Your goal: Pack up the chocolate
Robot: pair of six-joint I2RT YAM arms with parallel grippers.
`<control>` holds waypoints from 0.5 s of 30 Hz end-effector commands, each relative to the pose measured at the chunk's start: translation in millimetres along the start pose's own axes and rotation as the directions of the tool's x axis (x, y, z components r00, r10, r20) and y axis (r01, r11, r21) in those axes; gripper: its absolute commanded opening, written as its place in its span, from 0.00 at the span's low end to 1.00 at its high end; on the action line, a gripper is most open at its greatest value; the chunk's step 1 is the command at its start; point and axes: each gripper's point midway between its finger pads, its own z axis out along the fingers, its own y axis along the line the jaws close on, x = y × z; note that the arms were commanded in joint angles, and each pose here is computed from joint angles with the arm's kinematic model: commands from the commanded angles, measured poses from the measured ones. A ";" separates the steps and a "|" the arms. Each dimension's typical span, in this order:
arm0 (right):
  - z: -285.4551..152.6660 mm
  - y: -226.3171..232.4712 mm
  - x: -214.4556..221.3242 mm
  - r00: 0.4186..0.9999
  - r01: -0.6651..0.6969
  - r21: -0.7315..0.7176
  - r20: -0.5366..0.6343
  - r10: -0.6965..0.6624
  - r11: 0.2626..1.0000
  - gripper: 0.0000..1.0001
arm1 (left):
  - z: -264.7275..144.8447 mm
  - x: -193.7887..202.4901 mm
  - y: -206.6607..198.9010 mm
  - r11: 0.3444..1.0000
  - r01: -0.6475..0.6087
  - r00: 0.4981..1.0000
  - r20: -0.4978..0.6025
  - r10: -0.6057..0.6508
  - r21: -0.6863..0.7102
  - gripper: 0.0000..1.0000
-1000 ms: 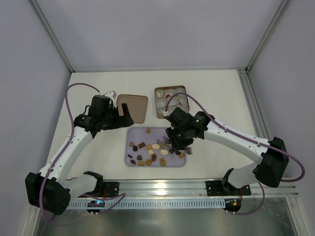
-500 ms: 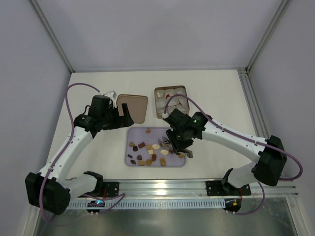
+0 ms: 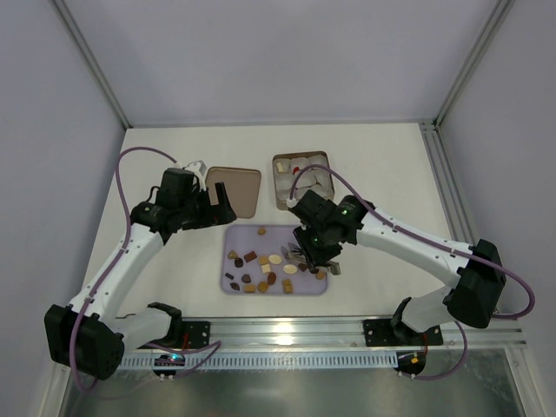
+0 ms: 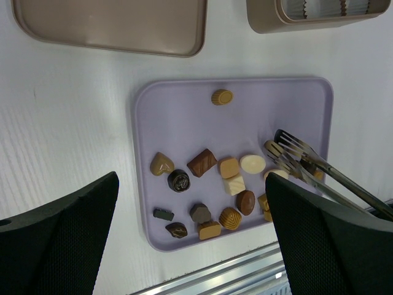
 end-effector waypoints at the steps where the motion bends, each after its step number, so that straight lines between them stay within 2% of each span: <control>1: -12.6 1.0 -16.8 0.999 0.014 -0.003 0.049 -0.014 1.000 0.38 | -1.7 2.6 -2.5 1.000 -0.021 1.000 -0.005 0.021 0.018 1.00; 15: -28.8 -9.0 -39.3 0.996 -0.014 -0.016 0.091 0.016 1.000 0.38 | -4.0 1.7 -3.7 0.999 -0.021 1.000 0.002 0.021 0.025 1.00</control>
